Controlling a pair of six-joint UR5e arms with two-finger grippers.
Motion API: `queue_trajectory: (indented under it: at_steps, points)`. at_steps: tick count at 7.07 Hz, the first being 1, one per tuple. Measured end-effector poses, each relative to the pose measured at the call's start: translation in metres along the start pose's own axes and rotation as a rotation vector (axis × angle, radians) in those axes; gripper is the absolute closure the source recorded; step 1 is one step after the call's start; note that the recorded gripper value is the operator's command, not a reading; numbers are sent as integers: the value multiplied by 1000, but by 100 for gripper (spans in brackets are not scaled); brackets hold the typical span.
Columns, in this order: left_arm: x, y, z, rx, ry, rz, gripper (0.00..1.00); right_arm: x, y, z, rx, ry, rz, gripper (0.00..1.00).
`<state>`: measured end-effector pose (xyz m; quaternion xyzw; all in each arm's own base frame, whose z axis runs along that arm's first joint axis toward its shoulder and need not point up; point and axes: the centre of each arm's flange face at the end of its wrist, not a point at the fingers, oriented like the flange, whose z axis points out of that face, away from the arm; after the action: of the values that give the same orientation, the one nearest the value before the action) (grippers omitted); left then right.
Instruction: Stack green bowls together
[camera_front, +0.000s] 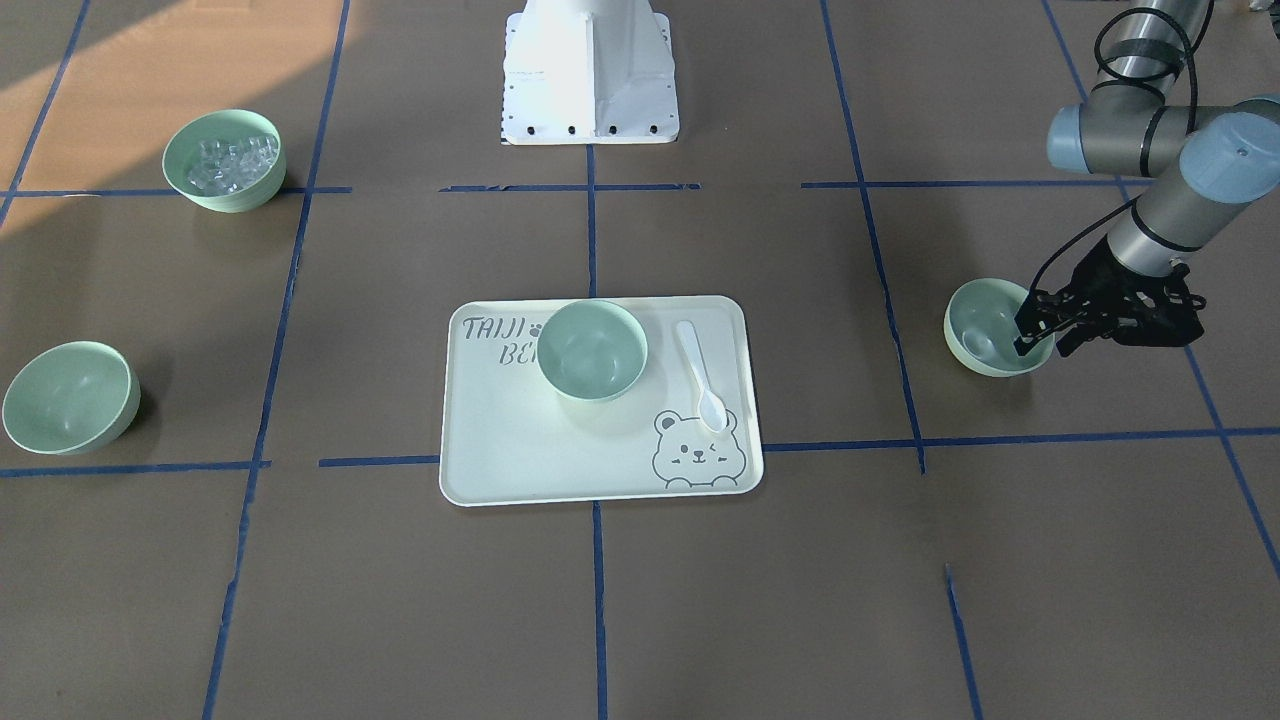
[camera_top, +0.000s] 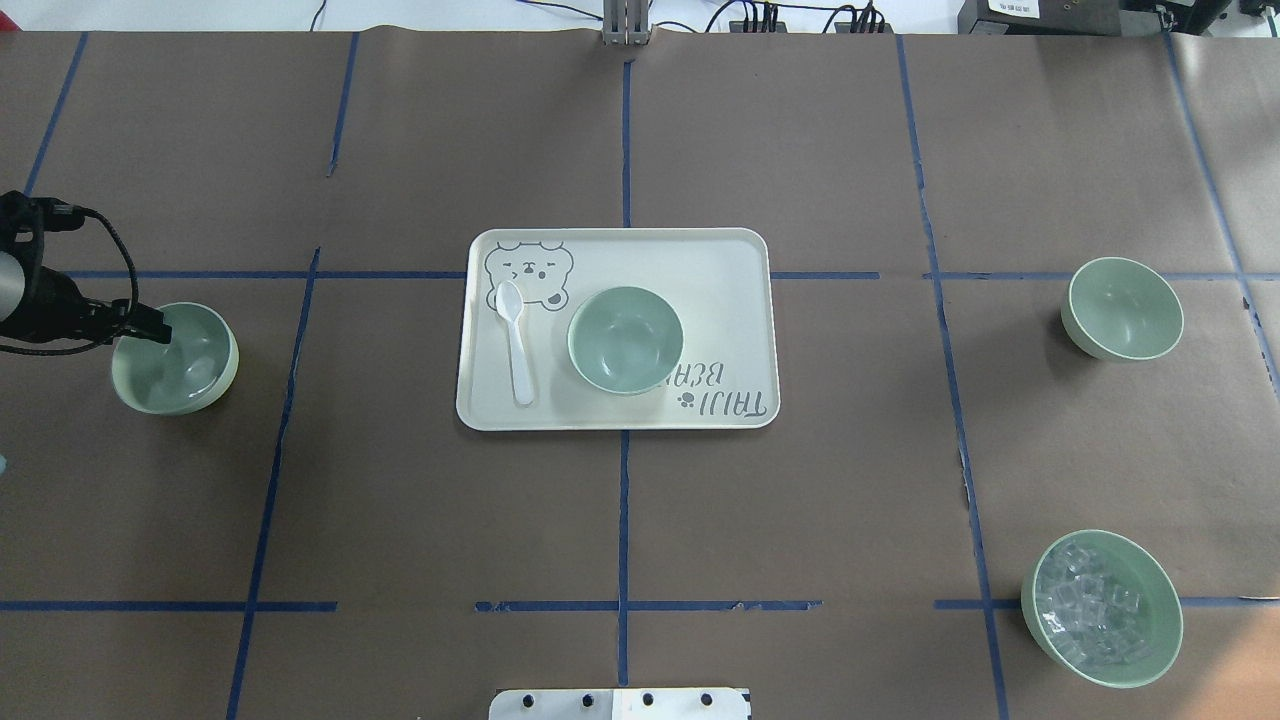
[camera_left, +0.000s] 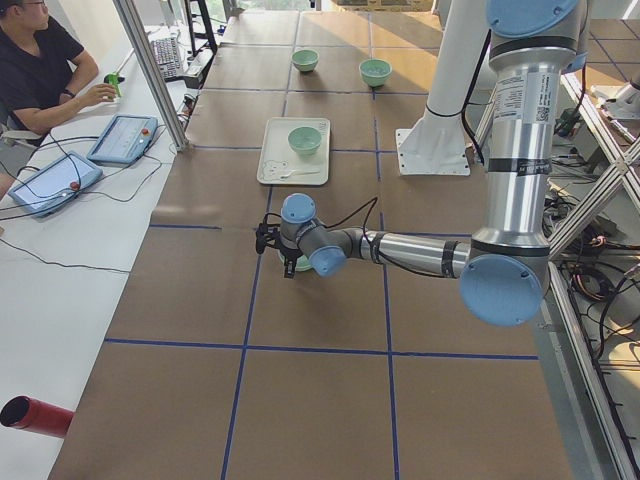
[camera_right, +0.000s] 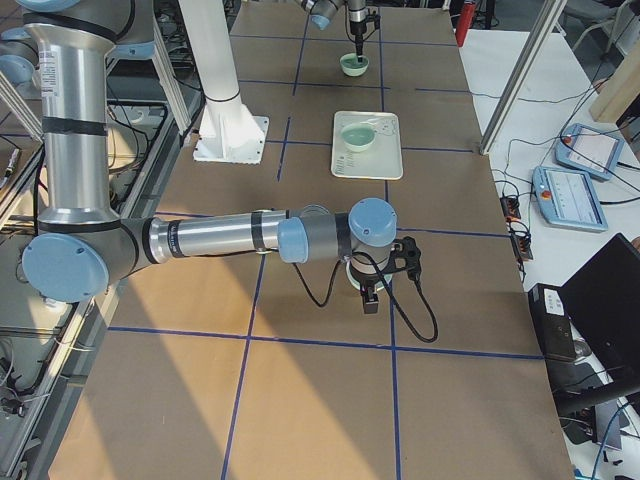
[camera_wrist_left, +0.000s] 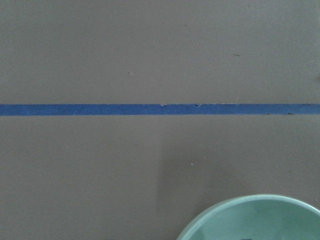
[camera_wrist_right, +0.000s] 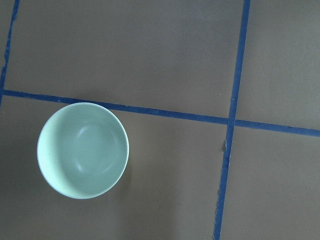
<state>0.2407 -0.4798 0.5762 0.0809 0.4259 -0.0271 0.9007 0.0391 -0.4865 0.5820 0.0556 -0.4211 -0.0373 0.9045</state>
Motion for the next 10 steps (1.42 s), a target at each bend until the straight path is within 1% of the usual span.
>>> queue_trajectory:
  at_steps: [1,3,4,5,6,7,8,10]
  points:
    - [1,1,1,-2,0,1,100,-4,-2,3,-4,0,29,0]
    - [3,3,-4,-3,7,4,100,-18,-17,9,-5,-3,43,0]
    - [5,8,-14,-18,29,6,100,-24,-34,13,-8,-5,42,0]
    - [10,9,-28,-45,64,-1,100,-29,-52,22,-17,-7,36,0]
    - [14,2,-45,-63,92,-20,100,-32,-66,36,-24,-9,22,0]
    - [26,-13,-60,-65,102,-38,100,-33,-76,54,-15,-14,13,0]
    - [49,-30,-74,-66,100,-53,100,-35,-81,76,8,-22,23,0]
    - [93,-52,-98,-58,108,-103,100,-54,-73,132,45,-39,71,0]
